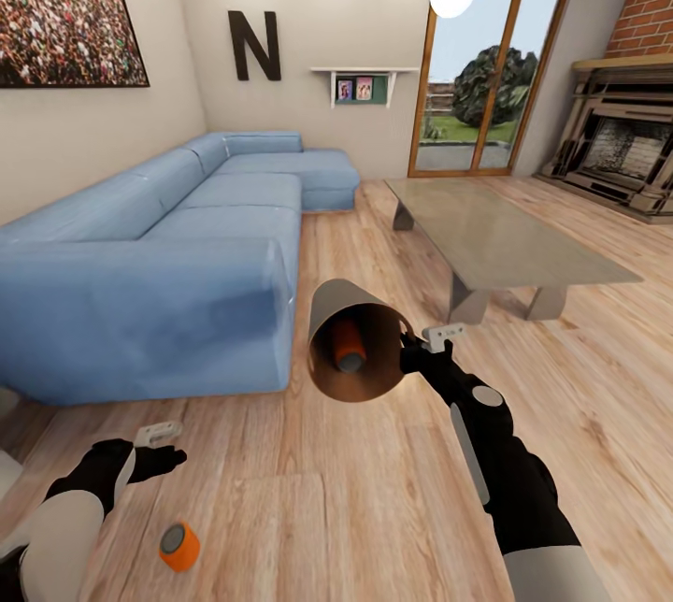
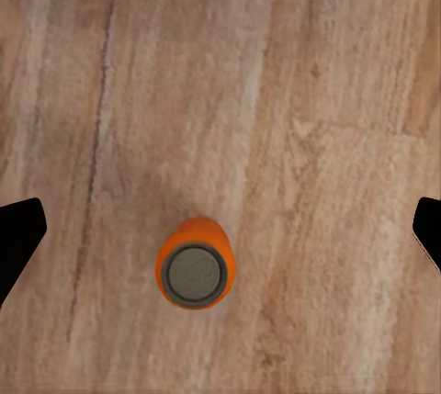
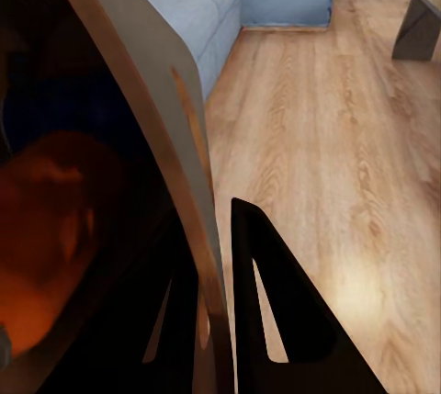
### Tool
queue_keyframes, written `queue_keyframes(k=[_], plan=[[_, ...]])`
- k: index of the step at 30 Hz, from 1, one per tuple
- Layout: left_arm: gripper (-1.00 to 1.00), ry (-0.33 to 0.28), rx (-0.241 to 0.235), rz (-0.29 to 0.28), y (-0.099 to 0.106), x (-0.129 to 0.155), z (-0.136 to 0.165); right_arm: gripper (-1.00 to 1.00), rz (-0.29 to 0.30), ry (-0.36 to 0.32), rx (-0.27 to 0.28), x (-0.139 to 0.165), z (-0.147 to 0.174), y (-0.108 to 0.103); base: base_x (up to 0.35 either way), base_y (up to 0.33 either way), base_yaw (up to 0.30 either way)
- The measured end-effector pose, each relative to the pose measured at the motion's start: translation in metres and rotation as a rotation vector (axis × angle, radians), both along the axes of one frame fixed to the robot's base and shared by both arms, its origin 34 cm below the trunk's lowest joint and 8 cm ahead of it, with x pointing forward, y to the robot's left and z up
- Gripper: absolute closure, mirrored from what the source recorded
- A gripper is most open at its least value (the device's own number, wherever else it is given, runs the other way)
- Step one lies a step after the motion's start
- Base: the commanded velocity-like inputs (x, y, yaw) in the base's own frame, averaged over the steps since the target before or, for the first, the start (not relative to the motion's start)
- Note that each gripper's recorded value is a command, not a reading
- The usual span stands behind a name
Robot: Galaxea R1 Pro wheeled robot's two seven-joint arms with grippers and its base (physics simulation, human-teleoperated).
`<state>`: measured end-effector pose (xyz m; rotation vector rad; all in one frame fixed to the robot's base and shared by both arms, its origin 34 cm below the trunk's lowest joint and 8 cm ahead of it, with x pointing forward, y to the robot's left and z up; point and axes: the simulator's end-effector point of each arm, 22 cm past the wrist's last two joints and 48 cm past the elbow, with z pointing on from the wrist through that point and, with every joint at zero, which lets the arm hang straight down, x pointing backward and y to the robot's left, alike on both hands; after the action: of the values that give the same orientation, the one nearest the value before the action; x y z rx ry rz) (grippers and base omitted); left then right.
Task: Put the three can of soda from the living room inside the tash can in the kitchen.
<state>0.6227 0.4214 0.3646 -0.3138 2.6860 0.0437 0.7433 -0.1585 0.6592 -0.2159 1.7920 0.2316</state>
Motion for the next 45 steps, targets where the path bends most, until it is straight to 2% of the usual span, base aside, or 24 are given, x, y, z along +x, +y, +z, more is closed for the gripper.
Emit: queue_keyframes(k=[15, 23, 45], plan=[[-1.0, -0.012, 0.006, 0.0, 0.001, 0.003, 0.002, 1.0, 0.001, 0.004, -0.002, 0.0, -0.002, 0.001, 0.057, 0.013, 0.0], [-1.0, -0.012, 0.007, 0.0, 0.002, 0.003, 0.003, 1.0, 0.022, 0.004, -0.011, -0.002, -0.002, 0.01, 0.0, 0.0, 0.0], [-1.0, -0.021, 0.012, -0.011, -0.001, 0.003, 0.0, 1.0, 0.023, 0.002, -0.014, -0.002, -0.002, 0.011, 0.0, 0.0, 0.0]])
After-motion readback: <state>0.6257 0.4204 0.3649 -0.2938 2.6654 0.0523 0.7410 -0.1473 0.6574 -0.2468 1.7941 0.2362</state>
